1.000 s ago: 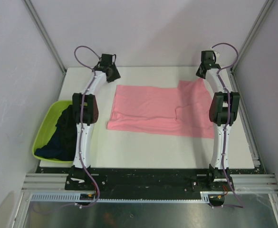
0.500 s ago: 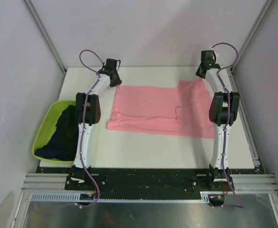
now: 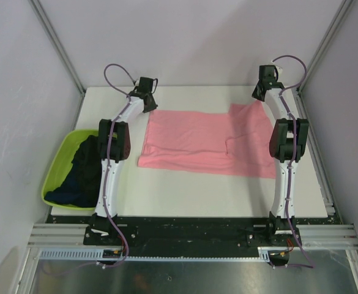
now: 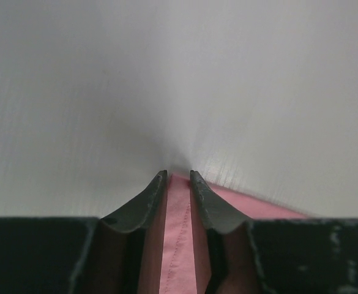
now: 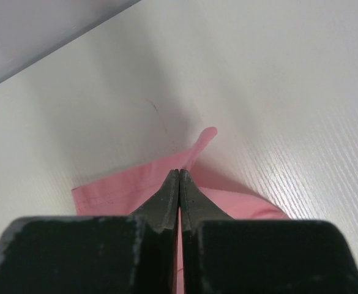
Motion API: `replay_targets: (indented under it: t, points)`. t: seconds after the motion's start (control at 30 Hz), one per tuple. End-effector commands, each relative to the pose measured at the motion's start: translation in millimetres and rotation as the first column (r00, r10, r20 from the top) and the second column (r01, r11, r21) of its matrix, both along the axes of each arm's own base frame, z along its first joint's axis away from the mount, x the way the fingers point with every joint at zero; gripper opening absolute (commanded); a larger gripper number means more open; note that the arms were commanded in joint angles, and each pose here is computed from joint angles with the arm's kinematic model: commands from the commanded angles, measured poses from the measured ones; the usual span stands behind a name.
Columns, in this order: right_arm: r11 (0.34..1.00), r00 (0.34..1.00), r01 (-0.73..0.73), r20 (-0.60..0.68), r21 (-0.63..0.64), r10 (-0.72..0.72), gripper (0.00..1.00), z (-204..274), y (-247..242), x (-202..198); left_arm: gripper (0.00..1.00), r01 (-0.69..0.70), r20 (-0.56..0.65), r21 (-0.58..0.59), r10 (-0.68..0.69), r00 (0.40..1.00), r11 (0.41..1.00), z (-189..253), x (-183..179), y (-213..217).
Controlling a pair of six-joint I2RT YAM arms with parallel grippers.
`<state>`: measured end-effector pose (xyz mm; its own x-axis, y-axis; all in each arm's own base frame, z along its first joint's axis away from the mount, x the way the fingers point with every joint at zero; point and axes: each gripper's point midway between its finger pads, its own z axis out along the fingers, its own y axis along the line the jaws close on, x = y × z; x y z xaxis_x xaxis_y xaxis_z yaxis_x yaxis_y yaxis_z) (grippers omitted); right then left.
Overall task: Fold and stack the t-shirts
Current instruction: Grap the side of the flattened tshirt furthest away from the robot with both arms
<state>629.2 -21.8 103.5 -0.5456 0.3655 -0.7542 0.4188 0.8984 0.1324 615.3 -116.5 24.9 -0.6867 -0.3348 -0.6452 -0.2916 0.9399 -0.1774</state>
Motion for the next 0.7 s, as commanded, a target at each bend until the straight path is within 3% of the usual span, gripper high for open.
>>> replay_targets:
  t: [0.0,0.3,0.67]
  points:
    - [1.000,0.995,0.010,0.094,0.010,-0.010,0.00,45.0,-1.6,4.1,0.24,0.024,-0.061,0.029,-0.022,0.998,0.999,-3.2,-20.8,-4.4]
    - [1.000,0.995,0.011,0.101,0.009,-0.012,0.00,49.3,-2.3,3.7,0.02,0.032,-0.050,0.028,-0.031,0.998,0.999,2.2,-19.6,-8.3]
    - [1.000,0.989,0.016,0.145,0.002,-0.016,0.00,71.9,-3.5,8.7,0.00,0.026,0.078,-0.022,-0.025,0.997,0.999,53.0,10.2,-9.5]
